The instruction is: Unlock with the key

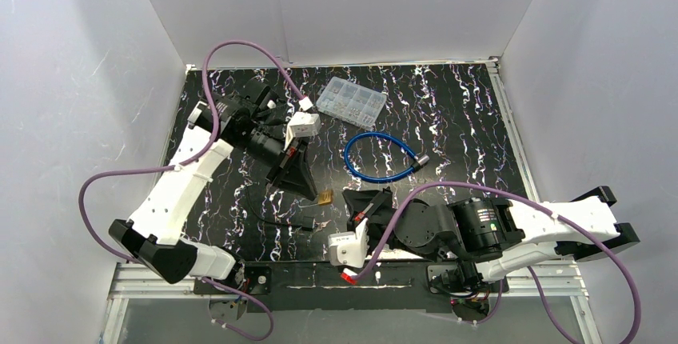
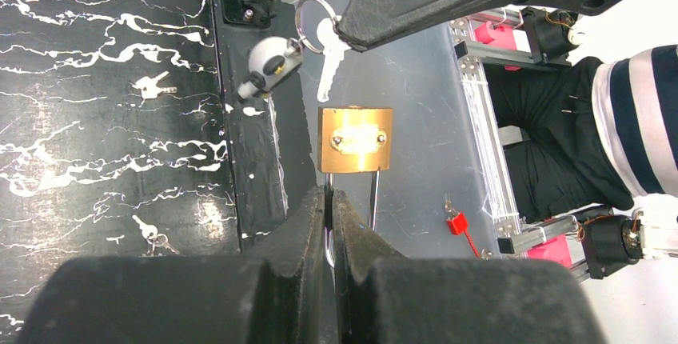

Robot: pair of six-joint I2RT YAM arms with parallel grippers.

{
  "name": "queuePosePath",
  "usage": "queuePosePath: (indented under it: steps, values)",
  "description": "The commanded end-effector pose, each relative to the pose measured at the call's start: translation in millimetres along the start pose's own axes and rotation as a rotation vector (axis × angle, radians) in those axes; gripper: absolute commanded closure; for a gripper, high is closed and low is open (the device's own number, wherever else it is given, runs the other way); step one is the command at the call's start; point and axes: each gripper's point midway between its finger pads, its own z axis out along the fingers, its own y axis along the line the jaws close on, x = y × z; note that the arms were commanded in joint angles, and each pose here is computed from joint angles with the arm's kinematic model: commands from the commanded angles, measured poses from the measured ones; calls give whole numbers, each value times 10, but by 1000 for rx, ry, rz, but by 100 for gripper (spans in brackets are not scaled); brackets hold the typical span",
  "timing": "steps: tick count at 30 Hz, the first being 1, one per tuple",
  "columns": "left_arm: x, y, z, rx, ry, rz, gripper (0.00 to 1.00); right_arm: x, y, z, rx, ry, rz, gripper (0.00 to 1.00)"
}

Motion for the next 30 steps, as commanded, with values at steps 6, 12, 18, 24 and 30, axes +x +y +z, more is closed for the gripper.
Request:
queuePosePath:
  steps: [6, 12, 18, 24, 30]
  values:
    - [10, -330, -51, 73, 1, -141, 100, -1435, 732, -897, -196, -532, -112, 99]
    - [6, -343, -56, 72, -2, -134, 100, -1464, 759, -894, -205, -541, -103, 99]
    - [2, -353, -59, 71, -4, -131, 100, -1469, 766, -891, -208, -539, -105, 99]
    - [-25, -354, -60, 76, -9, -135, 100, -1476, 771, -895, -216, -537, -106, 99]
    - [1, -344, -55, 72, -3, -139, 100, -1470, 760, -890, -212, -527, -109, 99]
